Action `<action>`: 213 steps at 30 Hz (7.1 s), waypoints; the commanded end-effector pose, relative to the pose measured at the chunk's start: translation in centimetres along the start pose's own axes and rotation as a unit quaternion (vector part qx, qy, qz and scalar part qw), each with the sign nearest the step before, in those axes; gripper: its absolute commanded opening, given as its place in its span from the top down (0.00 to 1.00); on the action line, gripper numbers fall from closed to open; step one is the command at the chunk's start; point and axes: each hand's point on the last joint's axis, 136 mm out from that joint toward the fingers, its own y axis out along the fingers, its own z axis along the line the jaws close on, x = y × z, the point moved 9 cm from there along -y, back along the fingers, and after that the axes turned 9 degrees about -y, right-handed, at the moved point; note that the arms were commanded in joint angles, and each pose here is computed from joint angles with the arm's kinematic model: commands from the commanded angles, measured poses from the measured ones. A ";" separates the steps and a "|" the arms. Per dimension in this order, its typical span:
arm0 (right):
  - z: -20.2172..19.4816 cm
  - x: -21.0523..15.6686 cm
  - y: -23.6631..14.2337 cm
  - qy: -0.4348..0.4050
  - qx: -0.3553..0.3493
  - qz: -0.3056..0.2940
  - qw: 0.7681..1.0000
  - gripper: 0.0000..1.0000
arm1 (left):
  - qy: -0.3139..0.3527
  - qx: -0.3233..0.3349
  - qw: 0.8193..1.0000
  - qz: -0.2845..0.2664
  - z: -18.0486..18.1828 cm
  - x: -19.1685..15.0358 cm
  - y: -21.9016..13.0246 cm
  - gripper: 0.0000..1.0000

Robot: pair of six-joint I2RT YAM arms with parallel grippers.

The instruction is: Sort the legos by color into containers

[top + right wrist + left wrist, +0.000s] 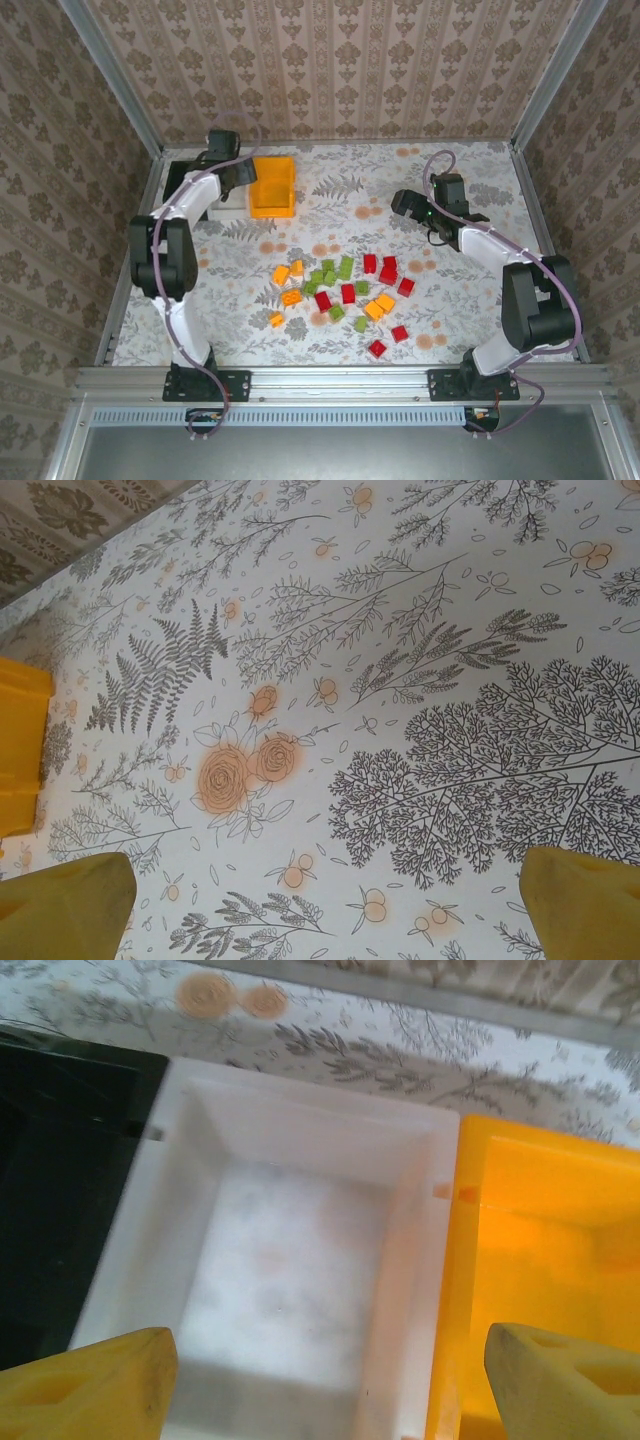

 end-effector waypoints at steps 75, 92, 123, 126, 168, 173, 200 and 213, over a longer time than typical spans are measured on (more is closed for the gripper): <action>-1.3 -3.8 -8.8 0.030 -0.075 0.040 0.996 0.00 | 0.064 -0.166 0.982 0.059 -23.5 -13.5 -13.0 0.16; 1.0 -14.7 -8.3 -0.017 -0.078 0.228 0.970 0.19 | 0.050 -0.209 0.975 -0.050 -7.4 -17.0 -20.7 0.00; 7.5 -7.6 -8.4 -0.090 0.016 0.158 0.983 0.73 | -0.012 -0.131 0.990 -0.050 0.1 -18.4 -19.8 0.00; 9.7 -5.6 -6.5 -0.101 0.031 0.137 0.985 0.73 | -0.020 -0.127 0.990 -0.052 0.9 -18.4 -20.1 0.00; 10.6 -2.5 -5.6 -0.098 -0.004 0.044 0.994 0.18 | 0.063 -0.085 0.989 0.105 -2.0 -22.5 -10.9 0.15; 10.3 -2.2 -6.5 -0.098 -0.005 0.031 0.995 0.17 | 0.073 -0.065 0.987 0.126 -2.1 -23.4 -9.4 0.20; 9.6 -2.0 -7.5 -0.077 0.001 0.015 0.997 0.17 | 0.048 -0.091 0.992 0.077 -1.0 -19.8 -16.0 0.73; 8.4 -2.7 -7.7 -0.062 -0.008 0.016 0.998 0.17 | 0.037 -0.046 0.998 0.010 -6.0 -8.9 -10.1 0.73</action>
